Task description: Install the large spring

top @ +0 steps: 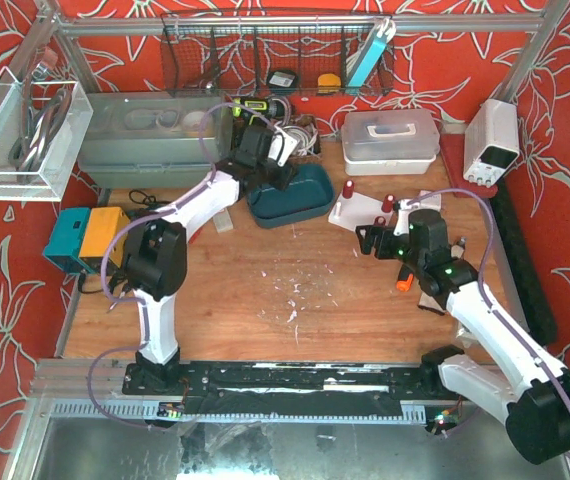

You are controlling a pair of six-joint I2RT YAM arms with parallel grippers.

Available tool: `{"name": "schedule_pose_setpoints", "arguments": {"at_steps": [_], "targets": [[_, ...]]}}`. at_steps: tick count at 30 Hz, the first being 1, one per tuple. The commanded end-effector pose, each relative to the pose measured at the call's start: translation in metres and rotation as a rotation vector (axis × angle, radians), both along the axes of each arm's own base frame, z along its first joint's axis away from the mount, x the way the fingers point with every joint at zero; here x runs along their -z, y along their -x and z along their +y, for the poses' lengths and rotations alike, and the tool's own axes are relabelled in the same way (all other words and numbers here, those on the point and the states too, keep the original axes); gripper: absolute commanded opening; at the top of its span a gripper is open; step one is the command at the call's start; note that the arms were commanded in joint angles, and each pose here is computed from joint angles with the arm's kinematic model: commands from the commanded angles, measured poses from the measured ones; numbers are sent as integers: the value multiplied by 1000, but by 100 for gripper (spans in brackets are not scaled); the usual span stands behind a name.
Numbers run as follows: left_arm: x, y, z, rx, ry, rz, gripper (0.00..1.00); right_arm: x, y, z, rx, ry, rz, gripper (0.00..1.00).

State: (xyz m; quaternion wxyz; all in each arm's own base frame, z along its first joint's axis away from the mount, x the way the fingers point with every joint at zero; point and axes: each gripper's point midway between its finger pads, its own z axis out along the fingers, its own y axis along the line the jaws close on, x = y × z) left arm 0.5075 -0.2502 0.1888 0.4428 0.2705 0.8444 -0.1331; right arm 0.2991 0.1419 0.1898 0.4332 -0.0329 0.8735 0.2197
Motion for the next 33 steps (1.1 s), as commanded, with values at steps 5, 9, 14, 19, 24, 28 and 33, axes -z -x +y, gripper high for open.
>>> {"name": "schedule_pose_setpoints", "arguments": {"at_steps": [5, 9, 14, 19, 24, 28, 33], "targets": [[39, -9, -13, 156, -87, 141, 45, 4, 22, -6, -35, 50, 16, 99], [48, -18, -18, 187, -118, 172, 45, 0, 33, -17, -35, 126, 34, 99], [54, -15, -30, 254, -95, 186, 47, 8, 38, -16, -34, 106, 78, 99], [73, -16, -33, 281, -99, 213, 51, 6, 34, -16, -19, 101, 60, 99], [76, -20, -27, 231, -115, 229, 51, -8, 31, -17, -16, 108, 32, 99], [37, -18, -25, 152, -39, 210, 52, -32, 33, -14, -33, 75, 6, 99], [-14, -16, -16, 13, 56, 116, 57, -52, 41, -15, -45, 61, -33, 99]]}}
